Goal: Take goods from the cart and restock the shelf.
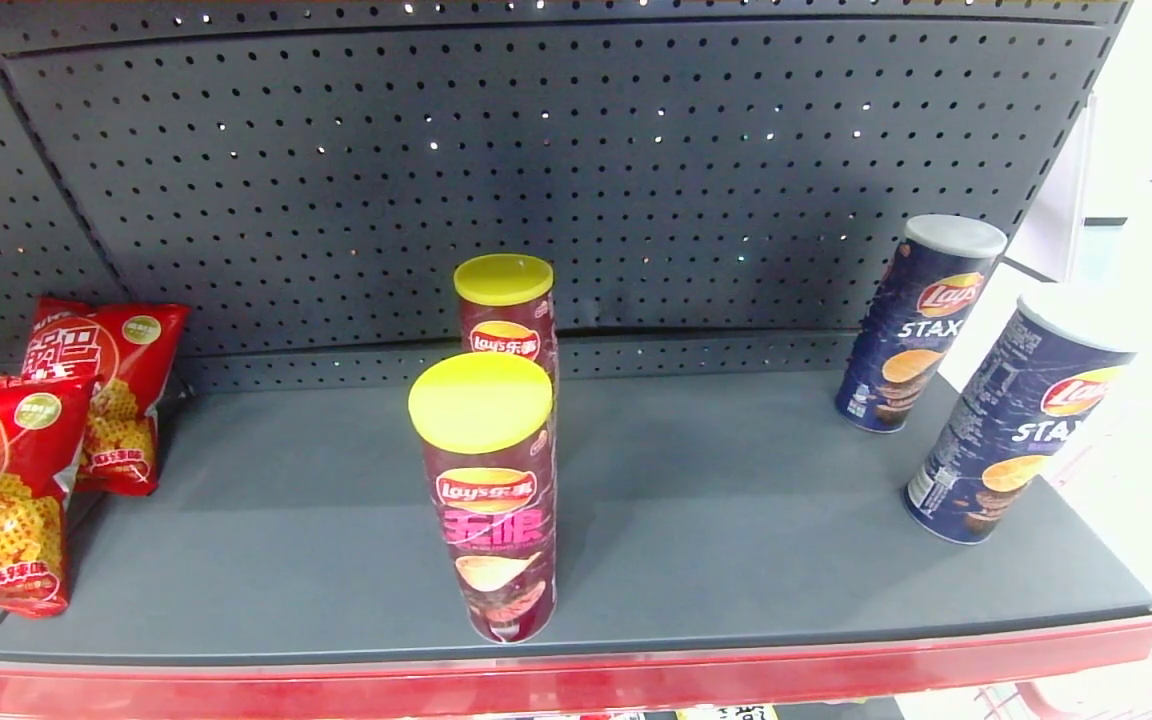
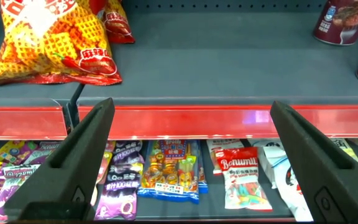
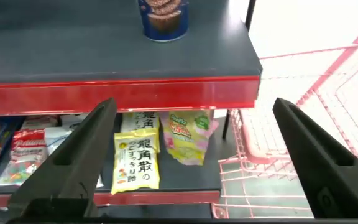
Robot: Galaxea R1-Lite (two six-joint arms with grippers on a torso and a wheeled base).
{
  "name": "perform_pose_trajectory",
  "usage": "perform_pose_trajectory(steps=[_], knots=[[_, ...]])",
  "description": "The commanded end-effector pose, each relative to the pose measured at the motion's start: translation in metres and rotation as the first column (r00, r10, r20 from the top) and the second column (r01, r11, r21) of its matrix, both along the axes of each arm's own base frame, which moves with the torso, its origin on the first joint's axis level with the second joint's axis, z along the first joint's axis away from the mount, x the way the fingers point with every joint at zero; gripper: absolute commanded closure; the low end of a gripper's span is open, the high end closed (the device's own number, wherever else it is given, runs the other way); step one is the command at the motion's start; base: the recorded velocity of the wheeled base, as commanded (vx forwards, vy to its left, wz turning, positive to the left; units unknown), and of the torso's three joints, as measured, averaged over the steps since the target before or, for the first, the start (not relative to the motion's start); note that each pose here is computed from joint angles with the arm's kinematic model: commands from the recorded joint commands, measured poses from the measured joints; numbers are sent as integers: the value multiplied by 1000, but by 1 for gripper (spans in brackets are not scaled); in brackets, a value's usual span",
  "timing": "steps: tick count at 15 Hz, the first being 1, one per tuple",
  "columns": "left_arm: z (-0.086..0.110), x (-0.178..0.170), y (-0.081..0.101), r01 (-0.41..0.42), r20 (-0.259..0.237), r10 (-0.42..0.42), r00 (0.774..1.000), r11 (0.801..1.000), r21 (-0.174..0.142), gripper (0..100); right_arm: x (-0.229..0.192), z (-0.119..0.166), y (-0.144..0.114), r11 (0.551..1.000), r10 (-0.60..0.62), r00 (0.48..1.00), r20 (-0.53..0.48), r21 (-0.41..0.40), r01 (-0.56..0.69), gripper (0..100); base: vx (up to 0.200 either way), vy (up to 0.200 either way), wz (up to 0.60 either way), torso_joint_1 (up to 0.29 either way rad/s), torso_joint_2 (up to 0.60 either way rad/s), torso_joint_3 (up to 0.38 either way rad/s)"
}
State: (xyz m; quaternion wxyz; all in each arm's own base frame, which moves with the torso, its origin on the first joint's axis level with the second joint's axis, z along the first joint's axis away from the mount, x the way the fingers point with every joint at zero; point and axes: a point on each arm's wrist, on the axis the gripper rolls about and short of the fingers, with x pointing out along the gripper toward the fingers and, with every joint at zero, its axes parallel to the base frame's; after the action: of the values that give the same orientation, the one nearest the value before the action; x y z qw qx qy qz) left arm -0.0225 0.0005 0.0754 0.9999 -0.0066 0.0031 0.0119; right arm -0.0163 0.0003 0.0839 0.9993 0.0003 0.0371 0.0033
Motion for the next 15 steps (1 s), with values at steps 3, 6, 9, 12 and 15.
perform_pose_trajectory(steps=[3,6,9,12,15], knots=[[0,0,0,-1,-1,1,1000,1000,-1,0,1,-7,1,1000,-22,1000,-22,3,22,0,0,0,0,0,0,0],[0,0,0,-1,-1,1,1000,1000,-1,0,-7,-8,0,1000,1,997,76,15,-3,0,0,0,0,0,0,0],[0,0,0,-1,-1,1,1000,1000,-1,0,-7,-8,0,1000,-3,997,76,15,2,0,0,0,0,0,0,0],[0,0,0,-1,-1,1,1000,1000,-1,0,-7,-8,0,1000,-4,997,74,12,4,0,0,0,0,0,0,0],[0,0,0,-1,-1,1,1000,1000,-1,0,-7,-9,0,1000,-3,997,73,10,2,0,0,0,0,0,0,0]])
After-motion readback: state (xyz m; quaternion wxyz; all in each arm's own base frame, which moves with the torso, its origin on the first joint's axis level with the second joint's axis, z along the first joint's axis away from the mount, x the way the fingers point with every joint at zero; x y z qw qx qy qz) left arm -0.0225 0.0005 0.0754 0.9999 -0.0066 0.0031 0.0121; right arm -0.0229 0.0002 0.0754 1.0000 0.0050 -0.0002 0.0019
